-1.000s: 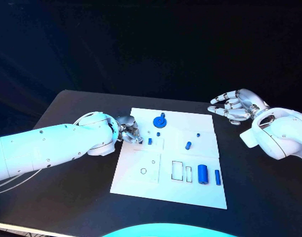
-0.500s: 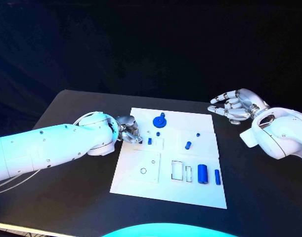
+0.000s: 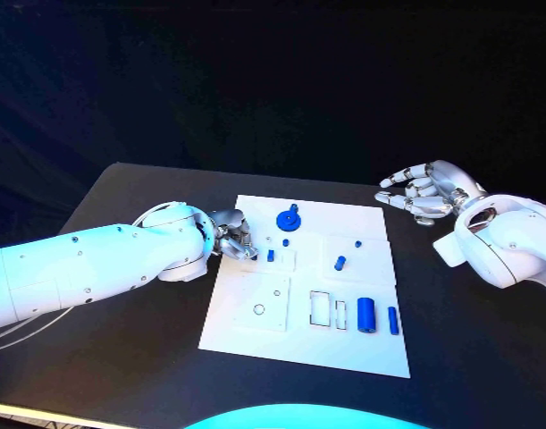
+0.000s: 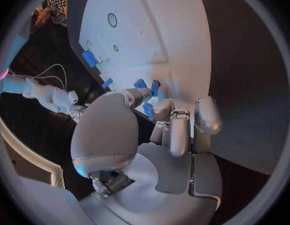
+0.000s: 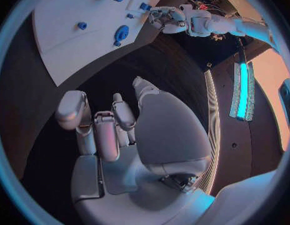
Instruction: Assemble the parts on the task board
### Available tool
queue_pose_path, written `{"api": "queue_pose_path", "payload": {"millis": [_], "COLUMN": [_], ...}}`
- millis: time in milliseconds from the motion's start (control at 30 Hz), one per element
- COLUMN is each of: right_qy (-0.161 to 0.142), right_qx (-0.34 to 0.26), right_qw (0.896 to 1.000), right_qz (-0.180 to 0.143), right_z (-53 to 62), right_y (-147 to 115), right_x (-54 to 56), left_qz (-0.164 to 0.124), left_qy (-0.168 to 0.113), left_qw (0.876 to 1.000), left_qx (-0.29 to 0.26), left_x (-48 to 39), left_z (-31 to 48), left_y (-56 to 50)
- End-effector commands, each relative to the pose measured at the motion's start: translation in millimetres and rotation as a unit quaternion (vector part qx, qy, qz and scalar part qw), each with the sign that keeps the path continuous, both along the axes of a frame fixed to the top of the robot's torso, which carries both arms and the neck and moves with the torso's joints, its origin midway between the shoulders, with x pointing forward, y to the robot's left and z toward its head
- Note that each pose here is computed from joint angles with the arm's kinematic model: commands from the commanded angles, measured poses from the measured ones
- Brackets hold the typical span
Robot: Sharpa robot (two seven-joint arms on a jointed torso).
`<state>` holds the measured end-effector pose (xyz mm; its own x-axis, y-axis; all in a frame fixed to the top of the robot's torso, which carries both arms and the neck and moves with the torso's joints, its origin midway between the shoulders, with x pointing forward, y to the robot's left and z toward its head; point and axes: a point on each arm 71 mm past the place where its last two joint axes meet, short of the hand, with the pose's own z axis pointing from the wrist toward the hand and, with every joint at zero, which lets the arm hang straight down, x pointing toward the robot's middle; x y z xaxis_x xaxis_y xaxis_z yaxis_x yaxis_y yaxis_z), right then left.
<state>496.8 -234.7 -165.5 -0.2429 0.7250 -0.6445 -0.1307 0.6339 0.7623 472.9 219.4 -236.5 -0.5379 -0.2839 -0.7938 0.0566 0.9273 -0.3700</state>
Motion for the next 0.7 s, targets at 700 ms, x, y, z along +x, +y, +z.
{"api": "queue_pose_path", "payload": {"millis": [700], "right_qy": [-0.004], "right_qx": [-0.001], "right_qw": [1.000], "right_qz": [0.010], "right_z": [0.5], "right_y": [0.9], "right_x": [-1.3], "left_qz": [0.009], "left_qy": [0.020], "left_qw": [0.999], "left_qx": [-0.025], "left_x": [1.8], "left_z": [-7.6], "left_y": [-5.5]}}
